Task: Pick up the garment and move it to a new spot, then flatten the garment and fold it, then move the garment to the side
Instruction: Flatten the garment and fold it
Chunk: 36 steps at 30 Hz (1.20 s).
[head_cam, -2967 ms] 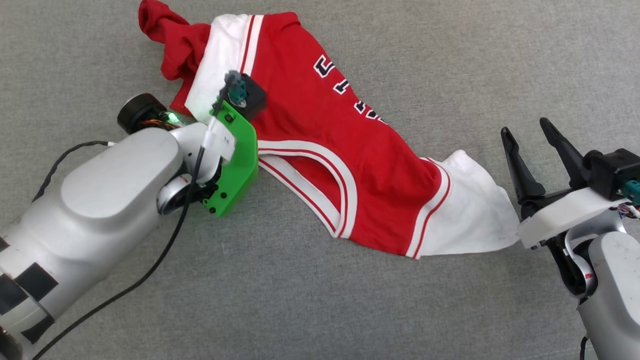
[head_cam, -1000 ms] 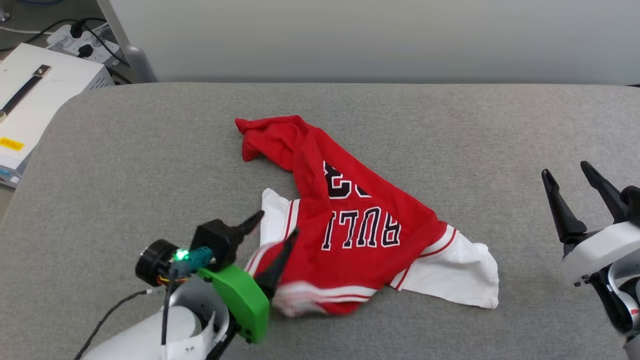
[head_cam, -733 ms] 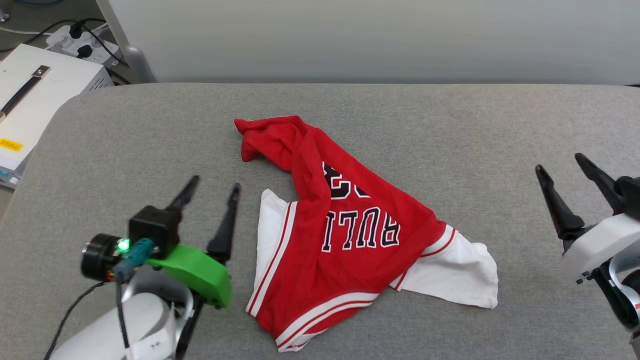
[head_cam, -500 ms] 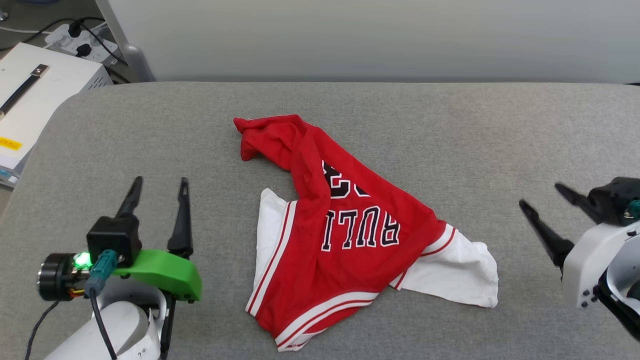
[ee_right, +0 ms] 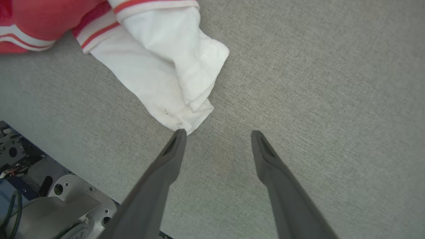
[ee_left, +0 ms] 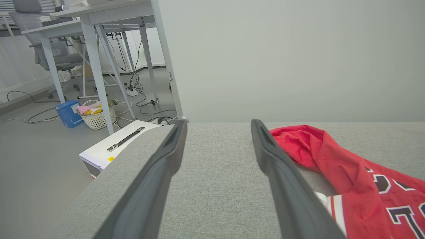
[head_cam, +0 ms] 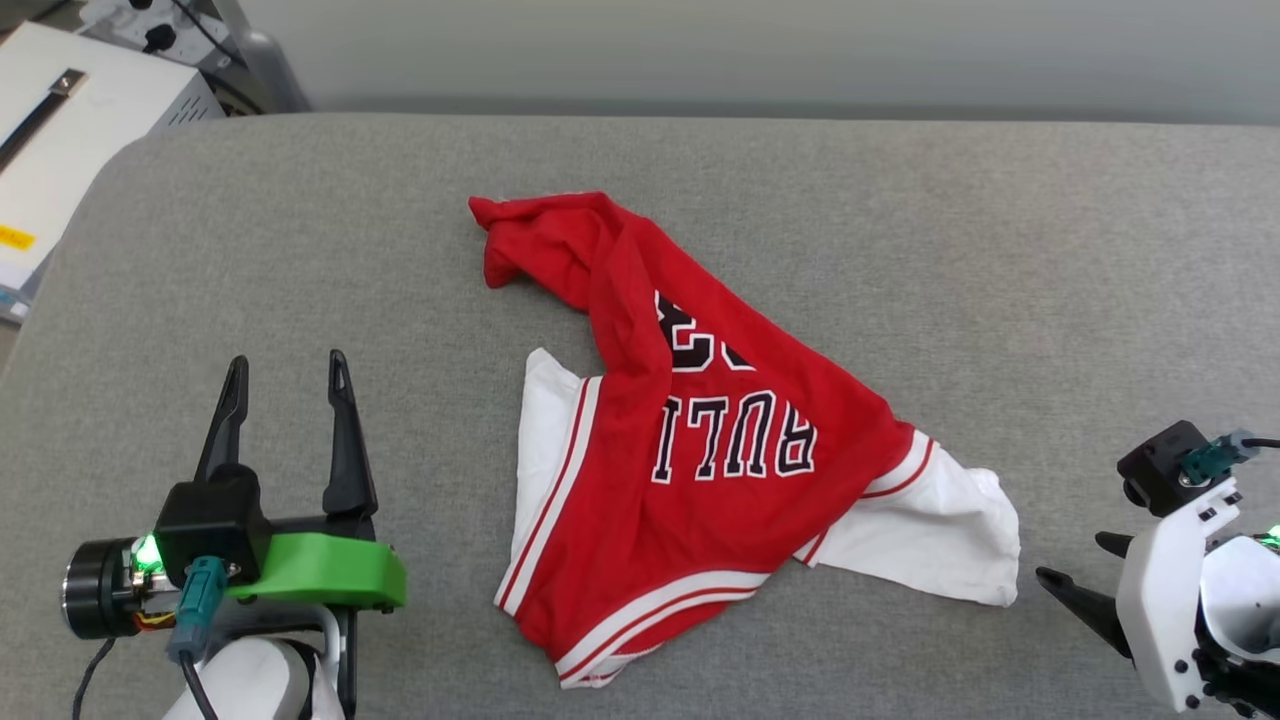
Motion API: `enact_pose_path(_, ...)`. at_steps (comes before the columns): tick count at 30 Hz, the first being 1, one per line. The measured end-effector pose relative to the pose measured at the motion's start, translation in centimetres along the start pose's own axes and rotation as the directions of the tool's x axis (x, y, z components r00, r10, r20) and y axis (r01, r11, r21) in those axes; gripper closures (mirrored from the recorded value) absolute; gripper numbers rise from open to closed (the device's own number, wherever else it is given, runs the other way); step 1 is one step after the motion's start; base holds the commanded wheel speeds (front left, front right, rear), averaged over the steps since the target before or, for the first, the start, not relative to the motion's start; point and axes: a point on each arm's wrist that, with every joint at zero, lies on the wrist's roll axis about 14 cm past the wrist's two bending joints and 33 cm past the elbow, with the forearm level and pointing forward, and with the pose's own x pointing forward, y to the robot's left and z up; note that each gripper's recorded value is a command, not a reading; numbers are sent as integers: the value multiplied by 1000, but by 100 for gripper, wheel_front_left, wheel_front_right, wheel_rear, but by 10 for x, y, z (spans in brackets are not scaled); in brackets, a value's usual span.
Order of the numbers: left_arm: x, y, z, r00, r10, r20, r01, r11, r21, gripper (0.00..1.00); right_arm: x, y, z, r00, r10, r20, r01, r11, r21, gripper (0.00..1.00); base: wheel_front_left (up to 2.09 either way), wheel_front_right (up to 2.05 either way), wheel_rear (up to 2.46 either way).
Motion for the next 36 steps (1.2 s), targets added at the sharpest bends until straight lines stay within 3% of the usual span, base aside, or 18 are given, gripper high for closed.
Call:
enact_pose_path(11, 6, -3, -41, 996, -7, -84, 5, 1000, -26, 0, 63, 19, -21, 992, 106, -74, -100, 992, 77, 0, 0, 0, 0)
enact_pose_path(12, 5, -4, -45, 996, -10, -91, 8, 1000, -25, 0, 66, 19, -24, 990, 110, -88, -104, 992, 79, 38, 0, 0, 0)
enact_pose_path(13, 5, -5, -47, 995, -13, -96, 10, 1000, -27, 0, 68, 18, -24, 990, 110, -88, -105, 992, 70, 100, 0, 0, 0)
enact_pose_path(20, 4, -3, -49, 996, -10, -94, 7, 1000, -24, 0, 60, 0, 8, 996, 75, 54, -80, 992, 94, 100, 0, 0, 0)
enact_pose_path(25, 3, -9, -43, 997, -32, -74, 30, 999, -34, 0, 22, -64, 26, 990, -84, 112, 66, 986, 150, 100, 0, 0, 0)
enact_pose_path(31, 4, -17, -46, 995, -59, -78, 56, 998, -37, 0, -1, -120, 16, 977, -206, 55, 184, 945, 272, 100, 0, 0, 0)
enact_pose_path(36, 2, -21, -63, 990, -71, -121, 66, 997, -43, 0, 1, -161, -10, 955, -293, -57, 293, 886, 360, 100, 0, 0, 0)
